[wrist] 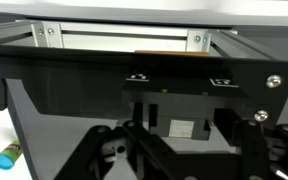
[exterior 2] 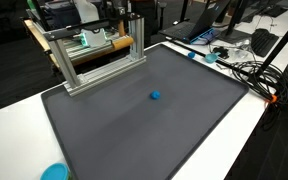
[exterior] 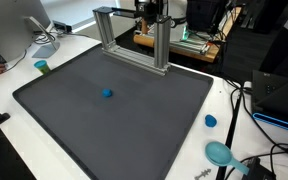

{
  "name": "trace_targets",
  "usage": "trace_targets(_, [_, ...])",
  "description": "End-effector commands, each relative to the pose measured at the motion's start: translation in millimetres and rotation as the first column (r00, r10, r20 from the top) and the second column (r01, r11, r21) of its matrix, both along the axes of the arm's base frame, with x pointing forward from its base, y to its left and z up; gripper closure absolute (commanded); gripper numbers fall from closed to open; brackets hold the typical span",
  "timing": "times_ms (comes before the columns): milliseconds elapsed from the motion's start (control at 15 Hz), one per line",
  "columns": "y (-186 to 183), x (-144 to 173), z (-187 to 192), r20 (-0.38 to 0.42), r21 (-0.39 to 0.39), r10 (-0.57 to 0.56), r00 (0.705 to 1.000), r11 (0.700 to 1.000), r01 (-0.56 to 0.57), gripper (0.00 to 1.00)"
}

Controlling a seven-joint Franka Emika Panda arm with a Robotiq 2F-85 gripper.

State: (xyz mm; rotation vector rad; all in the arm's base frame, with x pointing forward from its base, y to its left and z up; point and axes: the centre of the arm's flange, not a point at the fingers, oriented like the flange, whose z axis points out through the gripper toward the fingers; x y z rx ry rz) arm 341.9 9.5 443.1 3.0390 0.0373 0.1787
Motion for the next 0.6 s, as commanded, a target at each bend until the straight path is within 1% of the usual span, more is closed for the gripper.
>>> trace_targets(0, [7.3, 1.2, 13.5, -0.031, -0.036, 0.040, 0.999, 0.998, -0.041, 0.54])
trace_targets(67, [8.7, 1.2, 13.8, -0.037, -0.037, 0.043, 0.998, 0.998, -0.045, 0.63])
trace_targets(133, [8.5, 0.9, 12.7, -0.045, -0.042, 0.046, 0.998, 0.998, -0.048, 0.67])
trace_targets(200, [8.7, 0.6, 11.2, -0.052, -0.044, 0.048, 0.997, 0.998, -0.051, 0.67])
trace_targets(267, [8.2, 0.9, 10.9, -0.055, -0.048, 0.049, 0.997, 0.997, -0.052, 0.71])
trace_targets(333, [8.3, 1.4, 9.4, -0.057, -0.050, 0.046, 0.997, 0.998, -0.049, 0.72])
trace_targets(533, [6.5, 2.1, 6.8, -0.066, -0.041, 0.040, 0.997, 0.998, -0.042, 0.72])
